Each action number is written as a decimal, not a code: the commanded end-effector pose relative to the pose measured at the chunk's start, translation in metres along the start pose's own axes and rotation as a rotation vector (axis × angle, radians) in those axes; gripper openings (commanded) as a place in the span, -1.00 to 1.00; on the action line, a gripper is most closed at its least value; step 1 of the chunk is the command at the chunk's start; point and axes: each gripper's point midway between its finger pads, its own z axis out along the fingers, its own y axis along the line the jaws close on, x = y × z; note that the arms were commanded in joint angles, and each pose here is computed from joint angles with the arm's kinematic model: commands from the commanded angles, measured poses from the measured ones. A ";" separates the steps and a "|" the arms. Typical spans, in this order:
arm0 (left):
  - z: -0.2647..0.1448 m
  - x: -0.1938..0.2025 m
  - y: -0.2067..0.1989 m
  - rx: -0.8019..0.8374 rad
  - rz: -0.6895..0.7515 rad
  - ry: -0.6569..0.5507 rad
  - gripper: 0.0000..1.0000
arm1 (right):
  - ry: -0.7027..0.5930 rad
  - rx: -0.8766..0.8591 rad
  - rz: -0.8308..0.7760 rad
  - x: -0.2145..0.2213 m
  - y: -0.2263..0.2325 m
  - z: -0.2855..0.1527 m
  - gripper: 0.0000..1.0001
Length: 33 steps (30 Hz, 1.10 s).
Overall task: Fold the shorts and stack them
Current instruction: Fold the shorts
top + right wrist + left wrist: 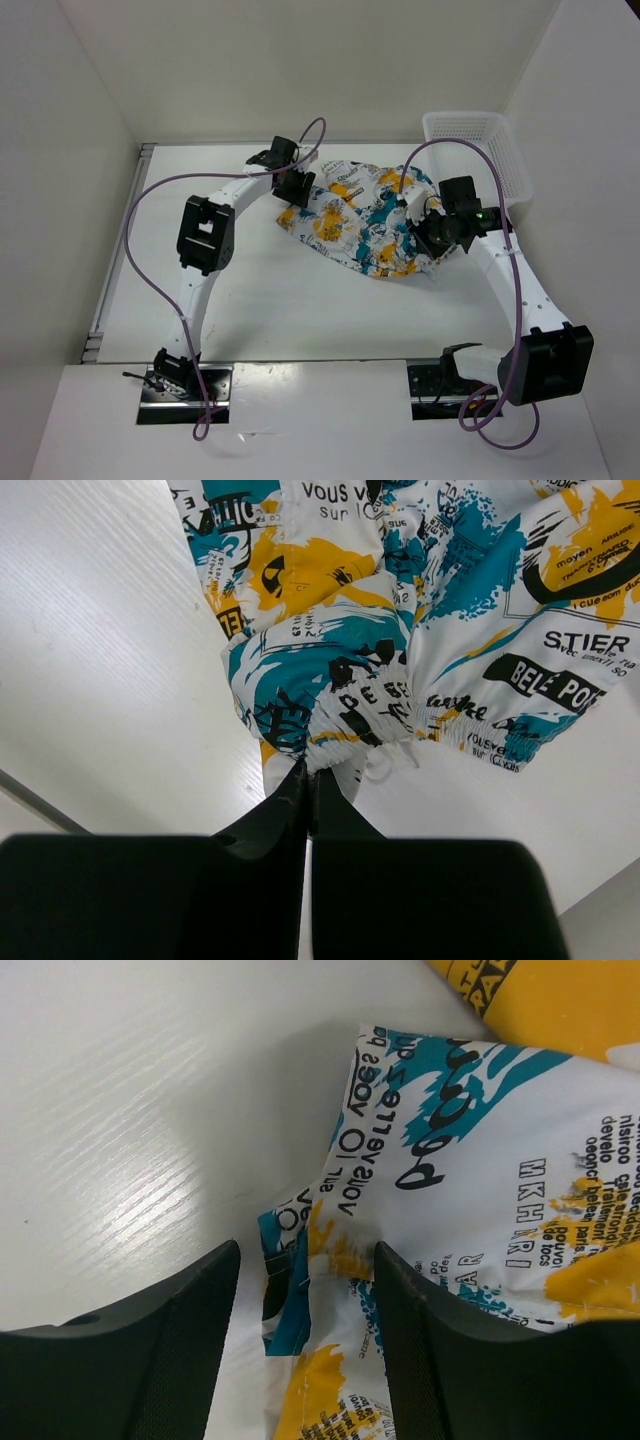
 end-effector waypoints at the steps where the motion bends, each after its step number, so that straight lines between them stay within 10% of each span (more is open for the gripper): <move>1: -0.011 -0.006 -0.002 0.015 0.002 -0.015 0.27 | -0.055 0.036 -0.030 -0.013 -0.008 -0.004 -1.00; 8: -0.016 0.003 -0.020 0.111 -0.008 0.021 -0.42 | -0.049 0.045 -0.030 -0.012 -0.009 -0.005 -1.00; 15: -0.042 -0.021 -0.021 0.038 0.027 -0.054 -0.21 | -0.036 0.048 -0.027 -0.008 -0.009 -0.003 -1.00; 23: -0.037 -0.001 -0.021 0.042 0.017 -0.007 -1.00 | -0.044 0.053 -0.029 -0.008 -0.009 -0.003 -1.00; 33: -0.138 -0.076 -0.004 0.120 -0.011 -0.198 -1.00 | -0.160 0.172 0.040 -0.054 -0.038 -0.024 -1.00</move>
